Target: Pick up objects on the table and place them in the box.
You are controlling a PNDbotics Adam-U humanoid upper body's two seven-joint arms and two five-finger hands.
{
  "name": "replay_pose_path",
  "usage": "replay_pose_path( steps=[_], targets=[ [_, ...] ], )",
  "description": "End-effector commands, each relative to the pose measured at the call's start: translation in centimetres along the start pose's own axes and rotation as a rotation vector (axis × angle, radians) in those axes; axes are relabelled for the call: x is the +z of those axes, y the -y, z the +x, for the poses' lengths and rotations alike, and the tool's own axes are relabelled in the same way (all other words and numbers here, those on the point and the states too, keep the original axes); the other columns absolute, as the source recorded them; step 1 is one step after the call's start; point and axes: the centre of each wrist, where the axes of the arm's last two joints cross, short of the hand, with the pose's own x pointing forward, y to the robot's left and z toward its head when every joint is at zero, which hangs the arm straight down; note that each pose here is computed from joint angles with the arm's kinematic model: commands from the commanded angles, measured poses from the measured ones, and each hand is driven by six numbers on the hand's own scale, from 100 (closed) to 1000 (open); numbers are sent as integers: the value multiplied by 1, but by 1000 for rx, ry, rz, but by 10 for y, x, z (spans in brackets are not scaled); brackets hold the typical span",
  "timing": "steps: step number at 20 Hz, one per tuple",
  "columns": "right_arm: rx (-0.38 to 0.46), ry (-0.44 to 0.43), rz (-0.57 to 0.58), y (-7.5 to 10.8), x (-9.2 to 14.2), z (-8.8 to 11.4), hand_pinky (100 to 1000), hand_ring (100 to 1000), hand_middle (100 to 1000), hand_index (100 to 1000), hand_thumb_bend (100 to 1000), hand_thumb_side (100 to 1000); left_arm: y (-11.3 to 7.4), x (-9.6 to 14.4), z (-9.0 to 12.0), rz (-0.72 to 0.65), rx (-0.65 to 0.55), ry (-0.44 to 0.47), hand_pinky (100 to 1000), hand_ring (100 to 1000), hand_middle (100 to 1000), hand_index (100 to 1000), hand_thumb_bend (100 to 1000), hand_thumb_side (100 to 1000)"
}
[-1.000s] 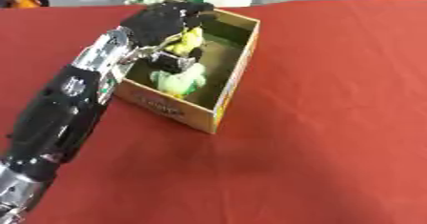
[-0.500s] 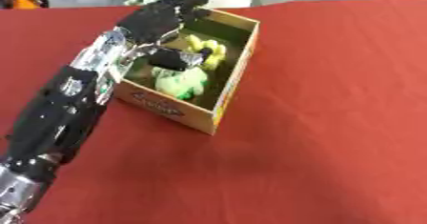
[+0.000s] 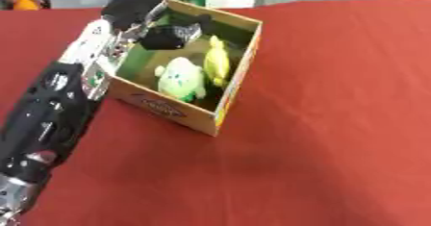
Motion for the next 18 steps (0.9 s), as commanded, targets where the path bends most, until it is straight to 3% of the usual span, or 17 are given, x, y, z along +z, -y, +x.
replay_pose_path(
  steps=[1,4,8,9,10,12,17,18],
  targets=[
    [28,29,5,4,-5,11,955,939,560,931,350,808,-41,4,-9,139,23,-20,765,917,907,1000,100,887],
    [35,32,-4,6,-5,12,954,938,561,930,343,809,-72,22,-12,266,142,-43,678,839,838,998,100,651],
    [40,38,-15,8,-4,14,952,939,564,931,341,811,-113,51,-14,427,315,-86,624,781,756,932,100,567],
    [44,42,-19,9,-4,14,951,940,565,932,338,811,-121,60,-14,447,342,-97,610,769,738,926,100,615],
    [47,44,-23,9,-3,14,951,940,566,932,335,811,-127,69,-14,464,365,-108,595,756,721,917,100,556],
    [57,49,-34,11,-1,14,950,941,568,932,331,810,-135,90,-15,502,403,-140,567,732,694,903,100,560],
    [61,59,-61,12,4,13,951,949,573,932,284,803,-132,136,-15,645,527,-234,490,664,649,876,100,602],
    [55,64,-65,12,5,13,950,952,577,932,256,803,-129,142,-17,669,548,-245,482,657,649,876,100,753]
  ],
)
